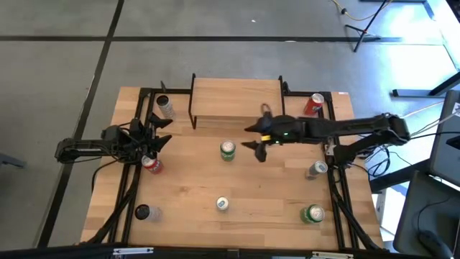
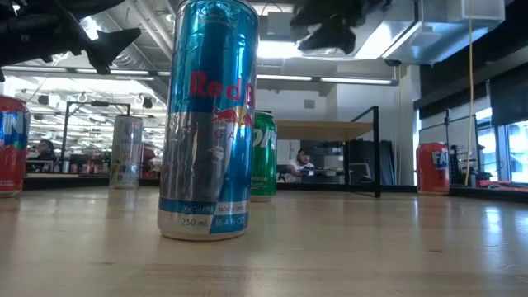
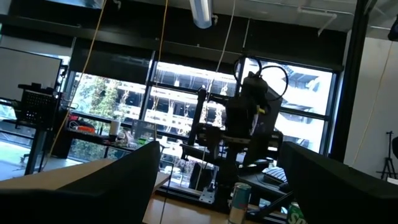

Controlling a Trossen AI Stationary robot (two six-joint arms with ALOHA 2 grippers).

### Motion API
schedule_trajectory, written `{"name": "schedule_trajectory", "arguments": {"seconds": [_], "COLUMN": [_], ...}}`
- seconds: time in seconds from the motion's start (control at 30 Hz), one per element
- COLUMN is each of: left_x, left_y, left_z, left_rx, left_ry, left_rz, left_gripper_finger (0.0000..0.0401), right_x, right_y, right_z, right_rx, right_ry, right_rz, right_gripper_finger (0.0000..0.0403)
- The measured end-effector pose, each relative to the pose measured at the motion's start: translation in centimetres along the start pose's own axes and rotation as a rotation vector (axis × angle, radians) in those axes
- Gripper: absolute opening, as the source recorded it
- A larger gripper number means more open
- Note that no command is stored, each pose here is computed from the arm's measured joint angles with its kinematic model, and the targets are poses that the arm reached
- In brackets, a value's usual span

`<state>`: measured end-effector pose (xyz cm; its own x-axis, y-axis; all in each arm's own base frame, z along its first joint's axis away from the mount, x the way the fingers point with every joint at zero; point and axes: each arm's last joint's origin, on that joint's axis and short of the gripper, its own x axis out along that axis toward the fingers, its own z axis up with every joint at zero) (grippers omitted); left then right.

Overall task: Place canned beverage on shelf
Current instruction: Put the top green soda can on the shelf

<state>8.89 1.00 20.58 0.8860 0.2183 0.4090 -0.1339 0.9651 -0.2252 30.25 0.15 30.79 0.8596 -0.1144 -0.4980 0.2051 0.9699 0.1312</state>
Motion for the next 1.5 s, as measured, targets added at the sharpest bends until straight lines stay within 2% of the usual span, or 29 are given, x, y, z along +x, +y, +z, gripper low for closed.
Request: {"name": "schedule_trajectory", "arguments": {"seconds": [0.17, 0.27, 0.37, 0.47, 0.6, 0.77, 1.03, 1.23, 1.4, 1.5], "left_x": [0.0, 0.0, 0.0, 0.0, 0.2, 1.4, 4.3, 5.3, 5.4, 5.4], "left_y": [0.0, 0.0, -0.2, -0.3, -0.3, -0.6, -1.1, -1.1, -1.1, -1.1], "left_z": [0.0, 0.0, 0.4, 0.6, 0.6, 1.6, 1.4, 0.4, 0.2, 0.2], "left_rx": [-0.006, -0.009, -0.055, -0.135, -0.19, -0.155, -0.108, -0.121, -0.123, -0.119], "left_ry": [0.002, 0.0, -0.028, -0.044, -0.033, 0.019, 0.195, 0.279, 0.296, 0.295], "left_rz": [-0.004, -0.014, -0.07, -0.092, -0.048, -0.024, 0.014, 0.015, 0.019, 0.018], "left_gripper_finger": [0.0327, 0.0327, 0.0327, 0.0327, 0.0327, 0.0327, 0.0327, 0.0327, 0.0327, 0.0327], "right_x": [2.1, 2.8, 3.1, 3.1, 4.2, 6.7, 10.6, 12.2, 13.2, 13.3], "right_y": [0.2, 0.3, 0.4, 0.5, 0.3, -0.1, -0.4, -0.6, -0.7, -0.6], "right_z": [0.1, 0.2, 0.3, 0.5, 0.2, -0.7, -2.8, -4.2, -5.3, -5.2], "right_rx": [-0.052, -0.068, -0.065, -0.04, -0.032, -0.023, -0.066, -0.07, -0.078, -0.08], "right_ry": [0.092, 0.109, 0.093, 0.075, 0.101, 0.12, 0.172, 0.224, 0.264, 0.254], "right_rz": [-0.06, -0.062, -0.054, -0.043, -0.012, 0.008, 0.034, 0.023, 0.018, 0.02], "right_gripper_finger": [0.0335, 0.0348, 0.0354, 0.0355, 0.0355, 0.0356, 0.0356, 0.0356, 0.0355, 0.0338]}}
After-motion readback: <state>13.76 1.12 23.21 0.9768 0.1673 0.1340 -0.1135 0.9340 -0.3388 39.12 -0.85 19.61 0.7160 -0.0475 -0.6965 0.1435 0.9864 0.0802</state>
